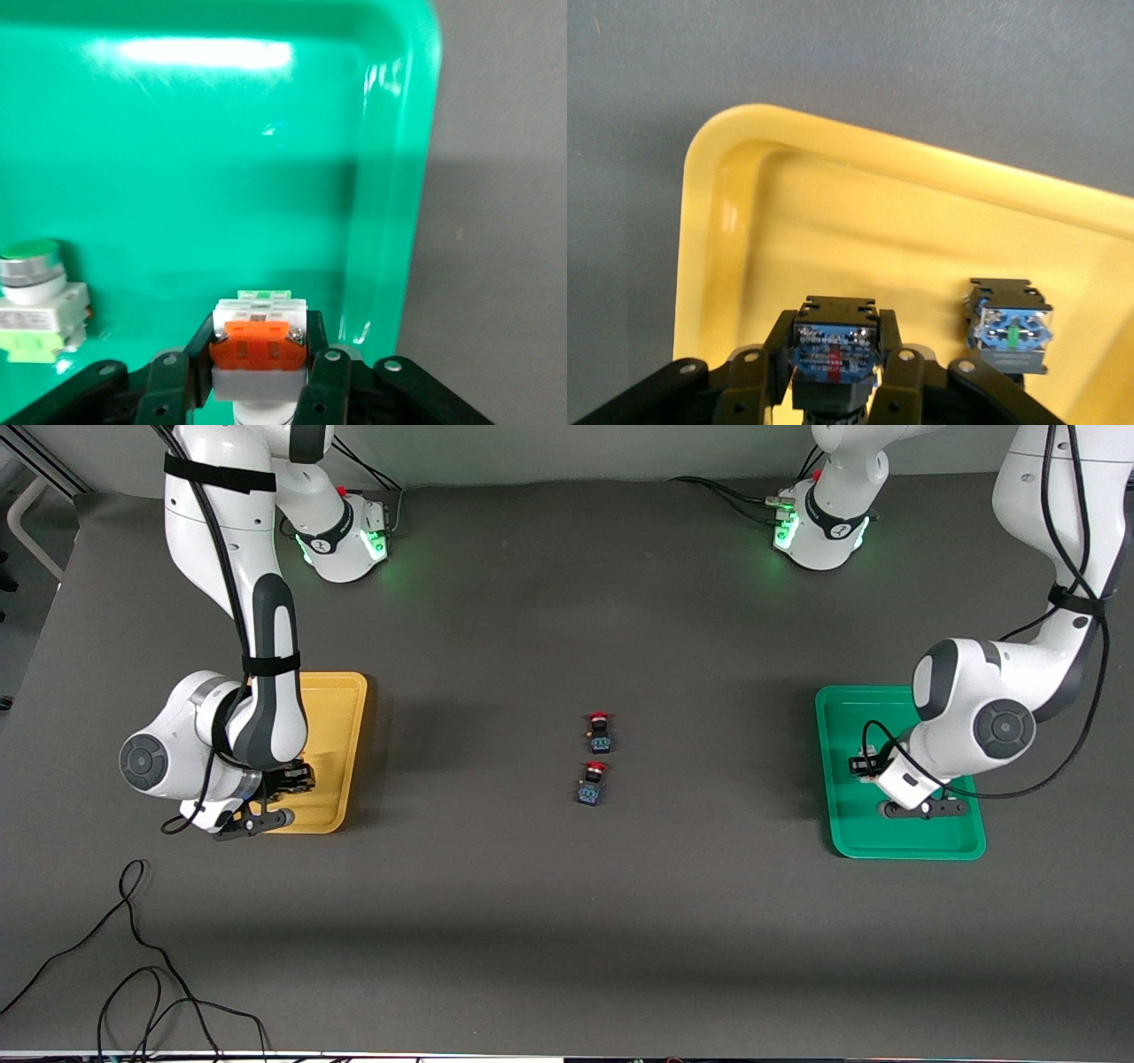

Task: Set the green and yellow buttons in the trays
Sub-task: 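Lower and open both grippers to release the buttons into the trays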

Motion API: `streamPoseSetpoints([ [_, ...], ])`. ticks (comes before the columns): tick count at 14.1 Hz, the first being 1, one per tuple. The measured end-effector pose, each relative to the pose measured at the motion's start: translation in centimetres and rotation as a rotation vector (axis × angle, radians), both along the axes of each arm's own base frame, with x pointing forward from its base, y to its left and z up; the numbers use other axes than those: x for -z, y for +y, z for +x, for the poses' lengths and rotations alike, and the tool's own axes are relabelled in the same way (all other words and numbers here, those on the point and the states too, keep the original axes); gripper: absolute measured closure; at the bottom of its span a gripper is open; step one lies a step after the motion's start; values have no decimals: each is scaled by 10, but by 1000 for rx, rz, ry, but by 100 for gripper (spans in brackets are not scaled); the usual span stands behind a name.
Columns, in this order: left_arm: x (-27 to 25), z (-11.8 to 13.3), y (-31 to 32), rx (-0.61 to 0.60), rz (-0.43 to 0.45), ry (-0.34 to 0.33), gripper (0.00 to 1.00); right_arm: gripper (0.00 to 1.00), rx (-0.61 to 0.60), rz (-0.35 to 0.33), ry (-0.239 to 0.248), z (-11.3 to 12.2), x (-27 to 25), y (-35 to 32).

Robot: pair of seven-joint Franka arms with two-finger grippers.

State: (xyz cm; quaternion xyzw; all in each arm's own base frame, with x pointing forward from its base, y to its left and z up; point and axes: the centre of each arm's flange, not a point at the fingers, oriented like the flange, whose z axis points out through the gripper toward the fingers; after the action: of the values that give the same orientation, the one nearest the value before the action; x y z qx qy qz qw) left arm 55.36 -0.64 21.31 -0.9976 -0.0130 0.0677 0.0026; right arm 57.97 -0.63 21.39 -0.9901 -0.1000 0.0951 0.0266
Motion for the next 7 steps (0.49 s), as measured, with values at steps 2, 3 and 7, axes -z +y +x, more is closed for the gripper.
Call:
streamPoseSetpoints([
  [2, 12, -11, -3, 16, -10, -24, 58, 36, -1, 3, -1, 0, 0, 2],
  [3, 15, -13, -1, 29, -15, -36, 58, 25, -2, 6, -3, 1, -1, 4],
  [7, 15, -15, 33, 64, -24, -54, 41, 0, 9, 32, -41, 23, -39, 15],
])
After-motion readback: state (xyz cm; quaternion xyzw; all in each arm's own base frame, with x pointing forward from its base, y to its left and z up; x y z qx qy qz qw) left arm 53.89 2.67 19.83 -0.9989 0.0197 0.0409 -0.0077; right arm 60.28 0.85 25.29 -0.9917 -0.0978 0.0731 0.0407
